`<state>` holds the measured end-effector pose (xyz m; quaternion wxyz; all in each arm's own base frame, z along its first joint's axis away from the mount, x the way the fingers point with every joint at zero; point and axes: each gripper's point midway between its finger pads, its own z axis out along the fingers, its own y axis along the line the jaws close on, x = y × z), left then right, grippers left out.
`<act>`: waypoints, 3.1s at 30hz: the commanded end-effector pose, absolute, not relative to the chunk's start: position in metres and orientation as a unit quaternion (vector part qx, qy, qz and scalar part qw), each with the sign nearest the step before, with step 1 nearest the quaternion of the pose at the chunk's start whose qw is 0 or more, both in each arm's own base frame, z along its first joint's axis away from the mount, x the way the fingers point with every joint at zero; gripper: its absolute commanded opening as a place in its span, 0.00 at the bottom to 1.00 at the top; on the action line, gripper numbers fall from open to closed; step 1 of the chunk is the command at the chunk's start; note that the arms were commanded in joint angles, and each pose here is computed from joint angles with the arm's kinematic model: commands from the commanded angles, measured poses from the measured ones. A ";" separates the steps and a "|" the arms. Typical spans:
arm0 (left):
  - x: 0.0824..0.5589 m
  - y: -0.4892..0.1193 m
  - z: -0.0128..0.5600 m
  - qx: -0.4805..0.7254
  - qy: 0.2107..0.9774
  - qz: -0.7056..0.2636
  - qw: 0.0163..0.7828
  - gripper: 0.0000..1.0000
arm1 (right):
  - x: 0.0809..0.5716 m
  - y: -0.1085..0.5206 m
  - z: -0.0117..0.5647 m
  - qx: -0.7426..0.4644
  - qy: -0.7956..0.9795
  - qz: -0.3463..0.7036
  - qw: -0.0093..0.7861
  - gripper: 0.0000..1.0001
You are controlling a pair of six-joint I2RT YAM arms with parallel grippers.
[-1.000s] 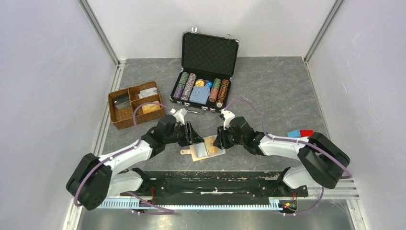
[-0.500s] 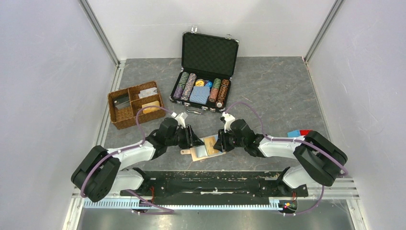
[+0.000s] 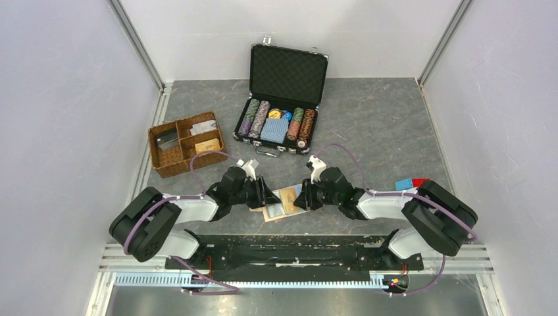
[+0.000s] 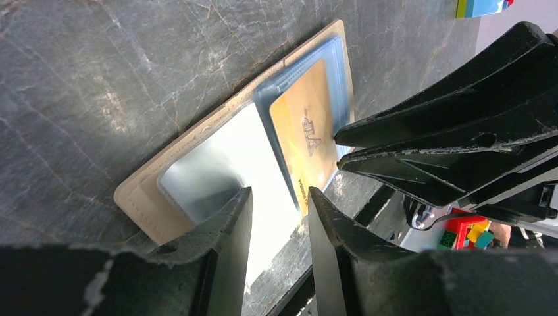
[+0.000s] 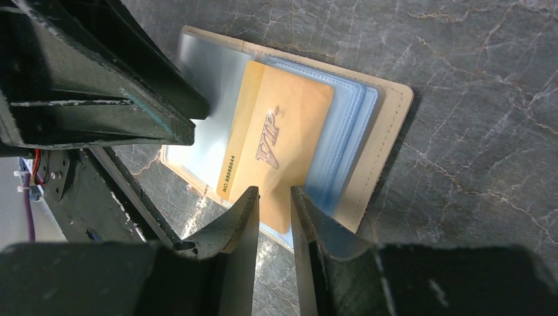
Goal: Take the credit cards out of the card holder
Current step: Remove the credit card from the card holder, then place the credit card in the storage box.
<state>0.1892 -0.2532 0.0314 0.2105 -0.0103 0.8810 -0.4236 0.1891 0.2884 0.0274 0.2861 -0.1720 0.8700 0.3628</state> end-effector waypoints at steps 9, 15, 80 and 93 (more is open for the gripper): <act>0.196 -0.267 0.025 -0.023 0.863 -0.454 0.219 0.43 | 0.178 0.278 0.015 -0.151 0.879 0.364 0.270 0.26; 0.196 -0.271 0.027 -0.022 0.859 -0.462 0.219 0.42 | 0.176 0.277 0.015 -0.148 0.878 0.368 0.269 0.26; 0.129 -0.286 0.153 0.148 0.777 -0.593 0.152 0.02 | 0.156 0.299 0.156 -0.390 0.712 0.493 0.314 0.46; 0.124 -0.290 0.152 0.152 0.774 -0.600 0.136 0.02 | 0.122 0.314 0.176 -0.397 0.634 0.615 0.249 0.13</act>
